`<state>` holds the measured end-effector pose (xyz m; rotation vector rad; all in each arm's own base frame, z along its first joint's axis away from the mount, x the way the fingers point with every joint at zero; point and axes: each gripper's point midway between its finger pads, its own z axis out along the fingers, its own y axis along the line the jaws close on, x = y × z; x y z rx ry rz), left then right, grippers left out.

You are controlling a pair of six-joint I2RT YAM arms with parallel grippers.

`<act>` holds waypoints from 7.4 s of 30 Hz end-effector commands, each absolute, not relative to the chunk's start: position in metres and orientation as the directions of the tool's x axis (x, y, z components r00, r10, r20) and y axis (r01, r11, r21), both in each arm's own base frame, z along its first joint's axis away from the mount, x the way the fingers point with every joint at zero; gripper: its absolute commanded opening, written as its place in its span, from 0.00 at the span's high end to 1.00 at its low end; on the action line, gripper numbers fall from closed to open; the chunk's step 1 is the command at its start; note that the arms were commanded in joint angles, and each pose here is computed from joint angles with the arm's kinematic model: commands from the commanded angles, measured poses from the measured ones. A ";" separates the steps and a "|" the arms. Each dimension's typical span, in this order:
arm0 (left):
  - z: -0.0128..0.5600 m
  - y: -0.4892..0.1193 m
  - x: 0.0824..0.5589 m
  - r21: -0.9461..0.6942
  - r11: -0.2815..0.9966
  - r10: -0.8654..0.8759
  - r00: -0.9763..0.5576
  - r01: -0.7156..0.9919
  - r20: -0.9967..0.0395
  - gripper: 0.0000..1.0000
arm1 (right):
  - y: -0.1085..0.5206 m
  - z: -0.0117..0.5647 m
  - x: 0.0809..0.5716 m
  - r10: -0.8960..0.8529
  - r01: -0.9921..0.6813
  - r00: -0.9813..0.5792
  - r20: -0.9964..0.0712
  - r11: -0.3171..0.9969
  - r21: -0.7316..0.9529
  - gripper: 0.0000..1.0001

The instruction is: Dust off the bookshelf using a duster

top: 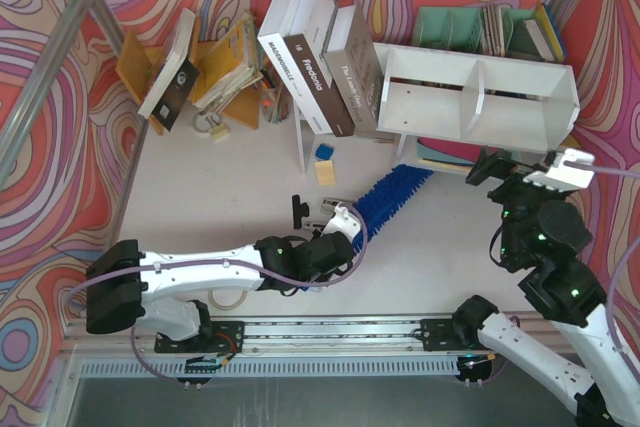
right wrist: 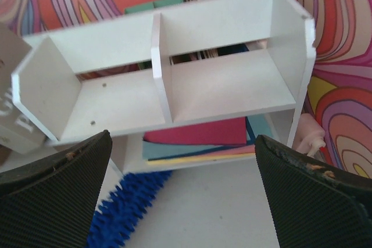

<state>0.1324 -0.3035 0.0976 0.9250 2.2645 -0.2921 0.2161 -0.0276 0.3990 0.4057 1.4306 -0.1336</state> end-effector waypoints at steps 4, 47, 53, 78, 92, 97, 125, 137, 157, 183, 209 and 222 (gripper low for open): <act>0.108 -0.307 0.151 -0.036 0.858 0.301 -0.558 0.513 -0.773 1.00 | -0.015 0.388 0.233 0.058 0.310 0.088 -0.994 0.947 0.082 0.01; 0.115 -0.450 0.142 0.061 0.573 0.553 -0.331 0.817 -0.764 1.00 | -0.033 0.370 0.221 0.078 0.376 0.149 -0.986 0.917 0.129 0.01; 0.116 -0.415 0.140 0.045 0.635 0.516 -0.380 0.771 -0.768 1.00 | -0.029 0.368 0.224 0.070 0.364 0.143 -0.987 0.924 0.118 0.01; 0.108 -0.290 0.154 0.097 0.813 0.419 -0.462 0.574 -0.781 1.00 | -0.032 0.368 0.219 0.075 0.357 0.158 -0.985 0.925 0.128 0.01; 0.125 -0.395 0.151 0.083 0.658 0.493 -0.345 0.748 -0.799 1.00 | -0.031 0.367 0.221 0.069 0.361 0.152 -0.986 0.925 0.120 0.01; 0.125 -0.429 0.150 0.076 0.602 0.508 -0.307 0.795 -0.805 1.00 | -0.031 0.367 0.221 0.067 0.361 0.154 -0.986 0.925 0.120 0.01; 0.118 -0.377 0.163 0.121 0.704 0.488 -0.354 0.699 -0.798 1.00 | -0.028 0.364 0.226 0.049 0.358 0.138 -0.989 0.929 0.096 0.01; 0.115 -0.296 0.164 0.113 0.819 0.414 -0.441 0.563 -0.796 1.00 | -0.029 0.364 0.225 0.047 0.363 0.140 -0.989 0.927 0.096 0.01; 0.115 -0.394 0.158 0.064 0.651 0.504 -0.367 0.756 -0.782 1.00 | -0.029 0.364 0.224 0.051 0.357 0.142 -0.989 0.929 0.099 0.01; 0.071 -0.442 0.141 0.060 0.475 0.686 -0.327 0.878 -0.650 1.00 | -0.026 0.363 0.226 0.047 0.346 0.140 -0.989 0.934 0.093 0.01; 0.097 -0.436 0.147 0.022 0.532 0.572 -0.340 0.846 -0.746 1.00 | -0.026 0.361 0.227 0.041 0.352 0.129 -0.991 0.932 0.084 0.01; 0.072 -0.436 0.163 0.050 0.565 0.605 -0.373 0.823 -0.703 1.00 | -0.024 0.361 0.229 0.038 0.348 0.127 -0.991 0.934 0.081 0.01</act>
